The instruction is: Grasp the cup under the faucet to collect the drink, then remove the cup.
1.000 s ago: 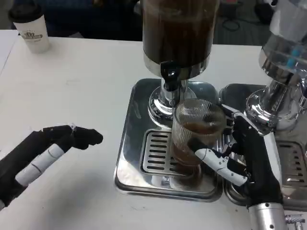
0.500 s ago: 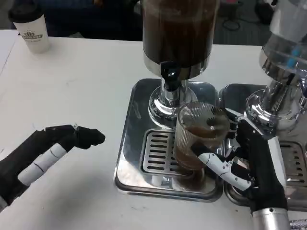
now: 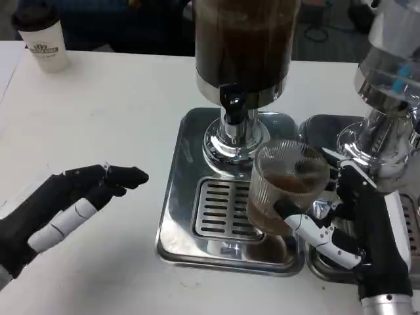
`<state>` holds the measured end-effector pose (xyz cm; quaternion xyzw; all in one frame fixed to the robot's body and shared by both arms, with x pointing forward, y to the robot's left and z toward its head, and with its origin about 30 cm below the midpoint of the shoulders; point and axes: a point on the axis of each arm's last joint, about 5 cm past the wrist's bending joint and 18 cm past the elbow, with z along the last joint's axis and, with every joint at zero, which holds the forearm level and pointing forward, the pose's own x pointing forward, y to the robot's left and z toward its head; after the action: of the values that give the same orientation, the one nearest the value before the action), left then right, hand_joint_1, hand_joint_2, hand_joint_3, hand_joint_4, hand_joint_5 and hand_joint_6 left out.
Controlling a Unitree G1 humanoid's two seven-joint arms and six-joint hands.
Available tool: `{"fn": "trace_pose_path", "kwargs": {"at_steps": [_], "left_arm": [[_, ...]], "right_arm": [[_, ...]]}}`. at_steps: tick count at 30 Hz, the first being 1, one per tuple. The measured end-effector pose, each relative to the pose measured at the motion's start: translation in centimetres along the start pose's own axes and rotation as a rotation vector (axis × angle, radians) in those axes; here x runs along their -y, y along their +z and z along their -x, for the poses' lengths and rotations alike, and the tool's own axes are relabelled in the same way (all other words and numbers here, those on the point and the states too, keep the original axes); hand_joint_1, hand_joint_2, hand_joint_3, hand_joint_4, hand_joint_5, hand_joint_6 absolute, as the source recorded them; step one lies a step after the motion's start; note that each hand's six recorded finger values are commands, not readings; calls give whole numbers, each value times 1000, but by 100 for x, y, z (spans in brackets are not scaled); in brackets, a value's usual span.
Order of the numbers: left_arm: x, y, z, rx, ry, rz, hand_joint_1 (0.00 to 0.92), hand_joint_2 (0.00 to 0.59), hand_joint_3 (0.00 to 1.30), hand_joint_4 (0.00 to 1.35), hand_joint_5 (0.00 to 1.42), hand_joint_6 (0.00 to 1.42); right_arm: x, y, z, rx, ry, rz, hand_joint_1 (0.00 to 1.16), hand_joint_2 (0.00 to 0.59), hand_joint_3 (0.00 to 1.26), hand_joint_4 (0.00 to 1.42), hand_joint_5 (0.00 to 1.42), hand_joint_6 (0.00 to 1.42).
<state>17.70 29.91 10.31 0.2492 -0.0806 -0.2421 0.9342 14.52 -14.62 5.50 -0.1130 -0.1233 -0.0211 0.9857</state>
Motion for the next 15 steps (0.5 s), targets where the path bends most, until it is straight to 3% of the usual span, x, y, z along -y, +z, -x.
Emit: {"fn": "trace_pose_path", "kwargs": {"at_steps": [6,15], "left_arm": [[64,30,2,21,-21,-51,0,97,359,222,210,272],[174,105,28,61,-93,-184,0,75,284,95,96,168]], "right_arm": [[30,44,12,18,4,0,837,208,578,707,979,1267],[74,65,49,0,-3,0,855,188,608,743,1002,1315]]}}
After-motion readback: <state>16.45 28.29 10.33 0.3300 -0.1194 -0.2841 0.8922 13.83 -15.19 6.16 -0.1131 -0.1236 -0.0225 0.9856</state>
